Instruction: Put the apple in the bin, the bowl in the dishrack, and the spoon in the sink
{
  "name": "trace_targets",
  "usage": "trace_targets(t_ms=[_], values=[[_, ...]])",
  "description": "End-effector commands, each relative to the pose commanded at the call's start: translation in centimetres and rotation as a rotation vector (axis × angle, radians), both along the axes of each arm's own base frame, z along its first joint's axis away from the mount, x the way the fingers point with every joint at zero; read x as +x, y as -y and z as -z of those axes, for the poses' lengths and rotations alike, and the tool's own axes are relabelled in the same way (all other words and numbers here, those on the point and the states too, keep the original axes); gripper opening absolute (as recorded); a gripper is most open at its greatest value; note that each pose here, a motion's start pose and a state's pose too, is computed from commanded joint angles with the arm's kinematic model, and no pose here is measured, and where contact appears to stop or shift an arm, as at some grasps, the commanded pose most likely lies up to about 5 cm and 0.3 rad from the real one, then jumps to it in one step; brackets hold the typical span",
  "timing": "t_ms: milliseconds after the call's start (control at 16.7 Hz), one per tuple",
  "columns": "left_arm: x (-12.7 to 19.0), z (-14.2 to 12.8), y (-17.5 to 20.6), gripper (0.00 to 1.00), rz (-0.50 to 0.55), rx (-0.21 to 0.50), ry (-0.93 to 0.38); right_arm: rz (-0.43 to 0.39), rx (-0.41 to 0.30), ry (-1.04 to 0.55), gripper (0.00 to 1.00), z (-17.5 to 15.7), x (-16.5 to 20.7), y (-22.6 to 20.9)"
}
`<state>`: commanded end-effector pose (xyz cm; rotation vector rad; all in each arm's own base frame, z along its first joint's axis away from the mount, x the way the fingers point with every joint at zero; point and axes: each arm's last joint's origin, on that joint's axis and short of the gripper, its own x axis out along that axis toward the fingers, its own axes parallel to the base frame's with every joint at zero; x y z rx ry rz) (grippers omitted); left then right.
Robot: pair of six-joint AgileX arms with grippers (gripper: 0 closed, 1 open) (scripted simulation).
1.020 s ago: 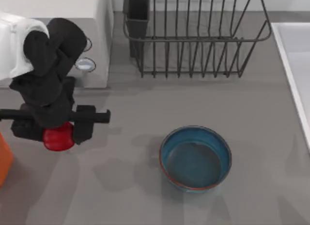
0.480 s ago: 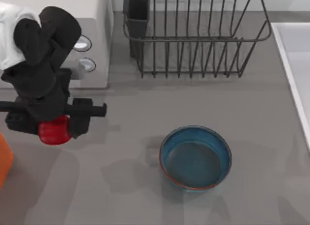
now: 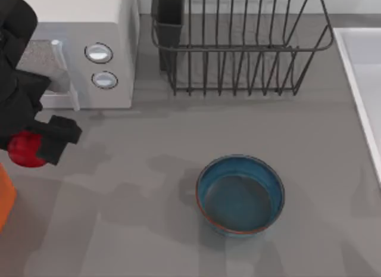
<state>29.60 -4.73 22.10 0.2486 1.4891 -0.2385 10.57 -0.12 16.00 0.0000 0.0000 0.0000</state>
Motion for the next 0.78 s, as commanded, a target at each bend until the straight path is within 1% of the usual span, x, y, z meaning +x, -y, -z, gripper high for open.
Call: trace_targets(t_ms=[300, 540, 780], values=[[-0.1, -1.0, -5.4, 0.00, 0.260, 0.009, -0.004, 0.000, 0.000, 0.000, 1.00, 0.0, 0.0, 0.0], [-1.2, -1.9, -9.1, 0.00, 0.506, 0.021, 0.005, 0.000, 0.000, 0.000, 1.00, 0.0, 0.0, 0.0], [-2.7, -2.8, -11.9, 0.00, 0.760, 0.040, 0.019, 0.000, 0.000, 0.000, 1.00, 0.0, 0.0, 0.0]])
